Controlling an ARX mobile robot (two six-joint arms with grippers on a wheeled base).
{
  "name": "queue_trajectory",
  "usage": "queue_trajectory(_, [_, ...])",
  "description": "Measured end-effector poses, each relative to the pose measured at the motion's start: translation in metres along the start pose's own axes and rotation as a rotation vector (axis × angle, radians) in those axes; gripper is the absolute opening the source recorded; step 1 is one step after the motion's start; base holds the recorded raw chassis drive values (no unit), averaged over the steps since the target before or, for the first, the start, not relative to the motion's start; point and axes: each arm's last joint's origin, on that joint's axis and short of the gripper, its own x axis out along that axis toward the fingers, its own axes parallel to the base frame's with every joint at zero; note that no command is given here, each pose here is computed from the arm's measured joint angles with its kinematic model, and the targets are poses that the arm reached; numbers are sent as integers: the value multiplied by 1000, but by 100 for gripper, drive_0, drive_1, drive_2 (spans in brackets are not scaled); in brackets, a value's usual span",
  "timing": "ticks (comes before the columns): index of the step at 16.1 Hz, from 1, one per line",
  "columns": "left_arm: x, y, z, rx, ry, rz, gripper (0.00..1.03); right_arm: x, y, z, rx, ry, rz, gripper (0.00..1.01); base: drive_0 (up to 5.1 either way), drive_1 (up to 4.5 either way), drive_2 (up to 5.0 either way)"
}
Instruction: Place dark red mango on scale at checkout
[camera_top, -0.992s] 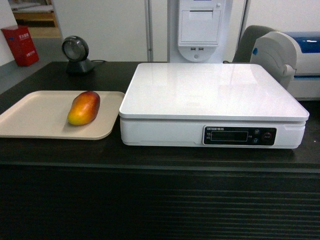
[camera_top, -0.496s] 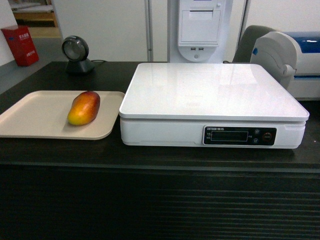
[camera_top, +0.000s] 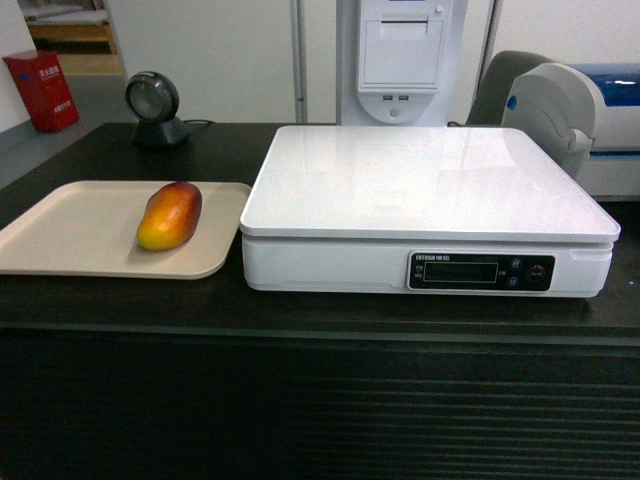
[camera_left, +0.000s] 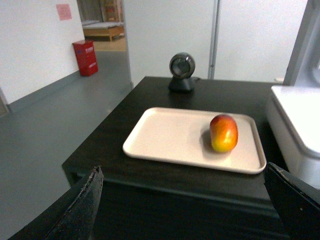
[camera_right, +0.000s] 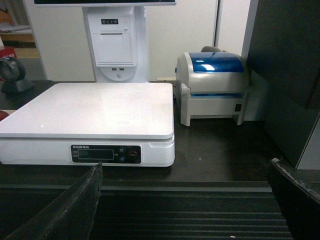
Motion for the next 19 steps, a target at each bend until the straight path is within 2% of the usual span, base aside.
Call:
queue_trajectory(2, [7, 0, 5, -5, -17, -19, 98, 0, 0, 0, 0, 0, 0, 98, 0, 0, 0])
queue_trajectory(5, [56, 9, 14, -13, -44, -111, 98, 0, 0, 0, 0, 0, 0, 98, 0, 0, 0])
queue_trajectory(7, [104, 15, 16, -11, -9, -190, 98, 0, 0, 0, 0, 0, 0, 98, 0, 0, 0])
queue_trajectory(8, [132, 14, 13, -16, 49, -240, 98, 0, 0, 0, 0, 0, 0, 98, 0, 0, 0])
queue_trajectory(11, [206, -1, 2, -33, 205, -358, 98, 0, 0, 0, 0, 0, 0, 98, 0, 0, 0])
queue_trajectory(14, [266, -26, -6, -37, 325, -426, 98, 0, 0, 0, 0, 0, 0, 98, 0, 0, 0])
queue_trajectory(16, [296, -41, -18, -23, 409, -449, 98, 0, 0, 0, 0, 0, 0, 98, 0, 0, 0])
queue_trajectory(19, [327, -53, -27, -21, 485, -450, 98, 0, 0, 0, 0, 0, 0, 98, 0, 0, 0])
